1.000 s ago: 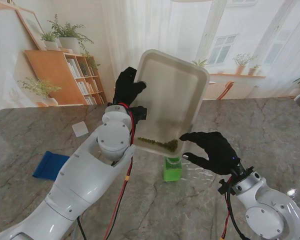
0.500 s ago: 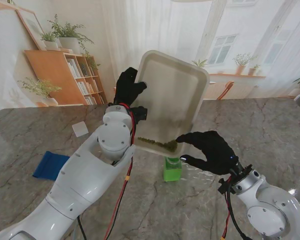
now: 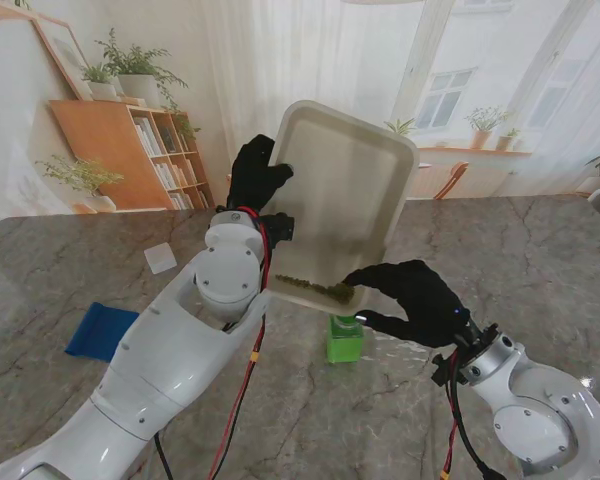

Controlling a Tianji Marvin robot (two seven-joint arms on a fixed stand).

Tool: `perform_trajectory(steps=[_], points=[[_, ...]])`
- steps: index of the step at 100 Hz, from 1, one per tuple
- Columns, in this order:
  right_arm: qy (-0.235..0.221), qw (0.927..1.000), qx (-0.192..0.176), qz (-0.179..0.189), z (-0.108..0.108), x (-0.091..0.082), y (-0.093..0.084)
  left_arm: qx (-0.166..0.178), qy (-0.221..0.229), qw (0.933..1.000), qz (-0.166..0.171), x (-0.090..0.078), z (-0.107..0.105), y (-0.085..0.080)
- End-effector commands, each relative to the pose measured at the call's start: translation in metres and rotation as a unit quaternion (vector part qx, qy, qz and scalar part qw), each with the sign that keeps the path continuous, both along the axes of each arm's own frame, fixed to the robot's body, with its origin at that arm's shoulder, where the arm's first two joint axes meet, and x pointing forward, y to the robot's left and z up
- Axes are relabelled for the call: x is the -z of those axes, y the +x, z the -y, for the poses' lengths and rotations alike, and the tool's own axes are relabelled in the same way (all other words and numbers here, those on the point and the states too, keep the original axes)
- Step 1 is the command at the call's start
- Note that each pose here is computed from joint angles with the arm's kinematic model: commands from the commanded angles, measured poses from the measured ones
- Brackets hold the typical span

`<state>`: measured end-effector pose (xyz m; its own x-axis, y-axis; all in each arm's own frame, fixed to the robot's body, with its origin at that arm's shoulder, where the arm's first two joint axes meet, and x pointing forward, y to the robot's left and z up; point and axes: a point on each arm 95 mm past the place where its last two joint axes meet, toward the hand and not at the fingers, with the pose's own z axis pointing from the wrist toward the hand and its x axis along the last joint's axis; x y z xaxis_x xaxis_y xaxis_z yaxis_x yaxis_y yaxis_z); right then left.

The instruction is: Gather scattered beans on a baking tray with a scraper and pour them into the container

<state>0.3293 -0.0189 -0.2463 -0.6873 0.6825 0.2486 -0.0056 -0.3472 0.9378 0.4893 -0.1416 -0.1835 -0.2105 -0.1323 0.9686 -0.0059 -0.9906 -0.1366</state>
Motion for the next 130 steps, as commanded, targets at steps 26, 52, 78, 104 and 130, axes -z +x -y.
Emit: perform_trajectory(steps=[26, 52, 78, 104, 130], points=[[-0.031, 0.9976, -0.057, -0.026, 0.0031, -0.0033, 0.0087, 0.001, -0.008, 1.0, 0.003, -0.0047, 0.0016, -0.001], [-0.049, 0.9959, -0.07, -0.03, 0.0018, -0.0007, 0.0104, 0.005, -0.016, 0.9998, 0.006, -0.0032, 0.0014, -0.0022], [-0.053, 0.9958, -0.071, -0.021, -0.0001, -0.0006, 0.0085, 0.009, -0.031, 0.9994, 0.015, -0.001, -0.0013, -0.0037], [-0.051, 0.9959, -0.07, -0.026, -0.0013, -0.0004, 0.0081, 0.018, -0.027, 0.9994, 0.011, 0.0023, -0.0049, -0.0058], [-0.047, 0.996, -0.069, -0.031, -0.0028, 0.0008, 0.0093, 0.022, -0.031, 0.9992, 0.012, 0.0015, -0.0052, -0.0056]])
